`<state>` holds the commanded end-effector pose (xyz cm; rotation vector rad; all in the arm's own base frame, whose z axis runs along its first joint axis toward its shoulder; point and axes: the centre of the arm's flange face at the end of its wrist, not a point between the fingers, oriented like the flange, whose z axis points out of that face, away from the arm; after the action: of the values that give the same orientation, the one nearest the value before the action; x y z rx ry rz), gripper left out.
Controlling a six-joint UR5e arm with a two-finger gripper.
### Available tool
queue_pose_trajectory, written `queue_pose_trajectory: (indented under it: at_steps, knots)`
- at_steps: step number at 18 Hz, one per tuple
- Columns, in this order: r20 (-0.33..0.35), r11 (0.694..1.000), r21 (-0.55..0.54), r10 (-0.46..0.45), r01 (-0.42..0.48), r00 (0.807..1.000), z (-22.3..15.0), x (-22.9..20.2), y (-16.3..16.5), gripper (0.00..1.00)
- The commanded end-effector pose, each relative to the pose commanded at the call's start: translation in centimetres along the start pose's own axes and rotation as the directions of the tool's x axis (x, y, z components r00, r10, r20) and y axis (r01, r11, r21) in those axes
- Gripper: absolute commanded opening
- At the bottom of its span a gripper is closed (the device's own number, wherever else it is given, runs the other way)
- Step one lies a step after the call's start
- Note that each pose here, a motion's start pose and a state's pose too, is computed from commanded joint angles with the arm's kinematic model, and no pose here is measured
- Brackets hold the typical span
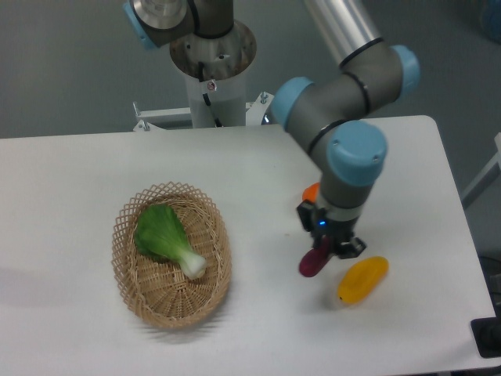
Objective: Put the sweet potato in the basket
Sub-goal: 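Carry the sweet potato over to the wicker basket beside the bok choy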
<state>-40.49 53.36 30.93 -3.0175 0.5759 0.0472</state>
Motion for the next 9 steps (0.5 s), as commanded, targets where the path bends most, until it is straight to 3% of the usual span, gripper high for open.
queue_pose_trajectory:
  at_steps: [9]
  knots:
    - [0.008, 0.999, 0.014, 0.04, -0.04, 0.999, 0.7, 5.8, -8.7, 0.23]
